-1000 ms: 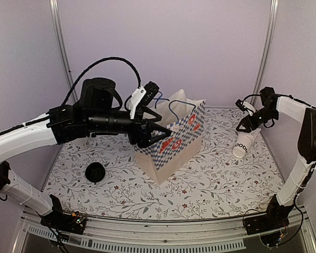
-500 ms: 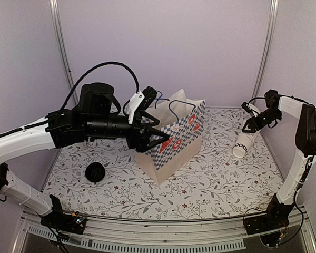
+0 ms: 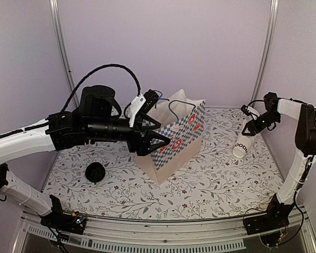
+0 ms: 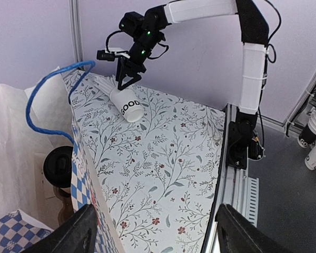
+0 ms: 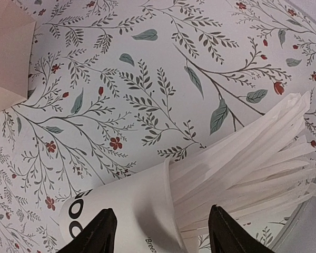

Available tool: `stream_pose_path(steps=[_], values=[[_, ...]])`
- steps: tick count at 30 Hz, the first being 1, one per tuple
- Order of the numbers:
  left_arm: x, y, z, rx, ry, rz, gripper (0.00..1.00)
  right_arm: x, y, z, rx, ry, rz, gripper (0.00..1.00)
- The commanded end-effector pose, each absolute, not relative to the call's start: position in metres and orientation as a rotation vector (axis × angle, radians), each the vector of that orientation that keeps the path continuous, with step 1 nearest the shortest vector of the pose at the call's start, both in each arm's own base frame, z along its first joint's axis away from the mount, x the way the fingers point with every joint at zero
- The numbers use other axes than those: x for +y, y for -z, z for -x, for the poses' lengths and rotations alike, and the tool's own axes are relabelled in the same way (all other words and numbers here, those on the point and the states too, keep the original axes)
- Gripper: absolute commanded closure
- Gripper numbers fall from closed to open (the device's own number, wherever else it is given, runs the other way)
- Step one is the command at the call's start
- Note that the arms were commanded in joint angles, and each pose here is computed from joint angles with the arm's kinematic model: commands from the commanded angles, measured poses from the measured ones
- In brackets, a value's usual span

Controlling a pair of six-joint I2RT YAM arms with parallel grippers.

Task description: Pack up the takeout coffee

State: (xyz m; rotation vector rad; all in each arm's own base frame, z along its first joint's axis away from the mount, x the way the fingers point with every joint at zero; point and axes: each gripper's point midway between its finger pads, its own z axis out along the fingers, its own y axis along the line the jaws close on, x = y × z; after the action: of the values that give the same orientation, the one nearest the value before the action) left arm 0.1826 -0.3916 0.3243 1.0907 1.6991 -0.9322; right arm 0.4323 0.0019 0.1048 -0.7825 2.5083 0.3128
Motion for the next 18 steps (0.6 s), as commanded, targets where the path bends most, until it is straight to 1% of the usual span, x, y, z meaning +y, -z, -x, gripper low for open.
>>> stream_pose_path(steps=[1, 8, 12, 16, 18], values=[[-0.390, -0.329, -0.175, 1.674, 0.946, -1.083, 0.20, -0.001, -0.102, -0.436, 2.498, -0.309, 0.695, 0.36], [-0.389, -0.328, -0.173, 1.673, 0.947, -1.081, 0.20, 0.002, -0.106, -0.434, 2.495, -0.339, 0.623, 0.34], [-0.391, -0.337, -0.169, 1.659, 0.947, -1.045, 0.20, 0.002, -0.108, -0.434, 2.490, -0.339, 0.580, 0.32], [-0.407, -0.351, -0.165, 1.658, 0.915, -0.999, 0.18, -0.003, -0.129, -0.436, 2.433, -0.274, 0.510, 0.26], [-0.423, -0.354, -0.159, 1.668, 0.891, -1.021, 0.17, -0.013, -0.133, -0.434, 2.450, -0.210, 0.411, 0.23]])
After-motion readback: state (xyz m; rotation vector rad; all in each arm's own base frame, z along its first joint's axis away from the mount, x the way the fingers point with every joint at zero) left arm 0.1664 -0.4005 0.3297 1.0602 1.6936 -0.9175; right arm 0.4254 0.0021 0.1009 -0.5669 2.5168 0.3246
